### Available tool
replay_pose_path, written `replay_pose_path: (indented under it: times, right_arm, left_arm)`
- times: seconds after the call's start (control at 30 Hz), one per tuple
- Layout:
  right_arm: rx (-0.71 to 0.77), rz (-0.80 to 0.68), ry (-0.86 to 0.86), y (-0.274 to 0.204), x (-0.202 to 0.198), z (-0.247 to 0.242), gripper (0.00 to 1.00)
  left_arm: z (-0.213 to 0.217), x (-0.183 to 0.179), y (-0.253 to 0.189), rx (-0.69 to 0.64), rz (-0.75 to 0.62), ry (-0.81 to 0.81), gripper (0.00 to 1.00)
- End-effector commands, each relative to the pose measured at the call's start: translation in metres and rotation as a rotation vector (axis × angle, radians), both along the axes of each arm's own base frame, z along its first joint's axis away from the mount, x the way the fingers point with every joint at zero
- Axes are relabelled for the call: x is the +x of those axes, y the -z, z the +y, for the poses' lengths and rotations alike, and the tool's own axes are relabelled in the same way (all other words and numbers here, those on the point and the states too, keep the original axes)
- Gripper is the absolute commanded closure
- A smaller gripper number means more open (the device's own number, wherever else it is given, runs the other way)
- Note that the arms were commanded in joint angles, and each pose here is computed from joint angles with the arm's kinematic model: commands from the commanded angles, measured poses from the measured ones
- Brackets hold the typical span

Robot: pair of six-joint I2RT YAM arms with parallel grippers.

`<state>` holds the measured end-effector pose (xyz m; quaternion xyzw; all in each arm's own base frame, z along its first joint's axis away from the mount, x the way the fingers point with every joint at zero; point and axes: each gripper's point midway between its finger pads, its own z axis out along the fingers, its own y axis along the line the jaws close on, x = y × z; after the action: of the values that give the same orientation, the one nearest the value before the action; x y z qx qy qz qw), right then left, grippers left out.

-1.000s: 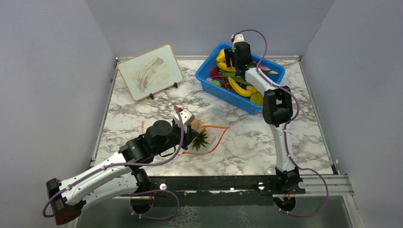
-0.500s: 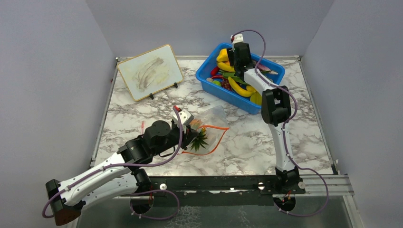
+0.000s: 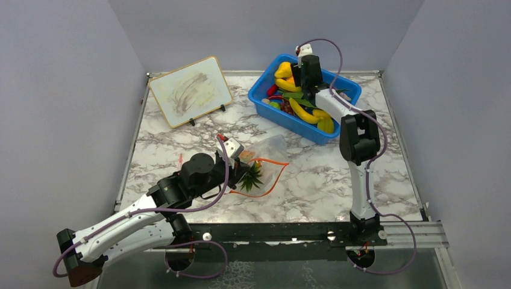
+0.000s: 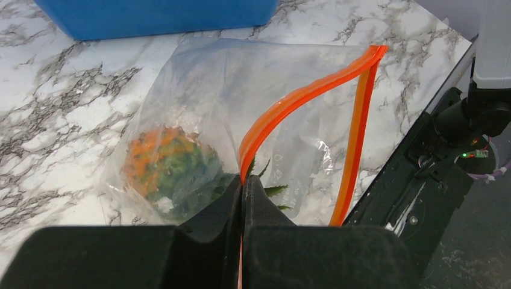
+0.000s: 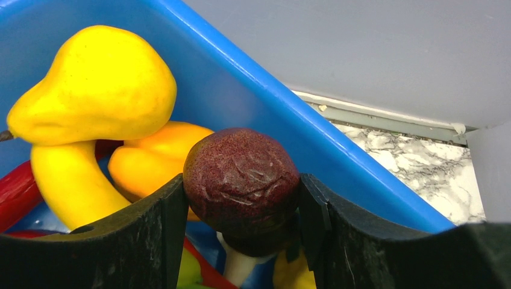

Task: Place the food in the zip-top bag and seal the zipper
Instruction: Pick up the fake fruit from the bin, then place the fake fruit in the zipper food storage bag.

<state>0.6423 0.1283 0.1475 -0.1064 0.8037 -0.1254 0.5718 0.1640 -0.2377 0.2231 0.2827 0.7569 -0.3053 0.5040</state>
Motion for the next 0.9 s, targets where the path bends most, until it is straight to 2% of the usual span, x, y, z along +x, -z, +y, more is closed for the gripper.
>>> replay_pose_path:
  times: [0.0, 0.4, 0.57, 0.87]
  right_arm:
    - [0.088, -0.022, -0.036, -0.042, -0.018, 0.005, 0.55]
    - [0.29, 0.085, -0.201, -0.087, -0.102, 0.028, 0.55]
    - [0.405, 0.166, -0.28, -0.1, -0.165, 0.036, 0.55]
    - [0.606, 0.198, -0.514, -0.14, -0.278, 0.057, 0.56]
  left_arm:
    - [0.008, 0.005, -0.004, -0.006, -0.033, -0.041, 1.0]
    - [0.007, 0.006, -0.008, -0.033, -0.031, -0.058, 1.0]
    - [-0.001, 0.007, -0.009, -0.044, -0.006, -0.045, 1.0]
    - [-0.016, 0.013, -0.022, -0.091, 0.011, -0.046, 1.0]
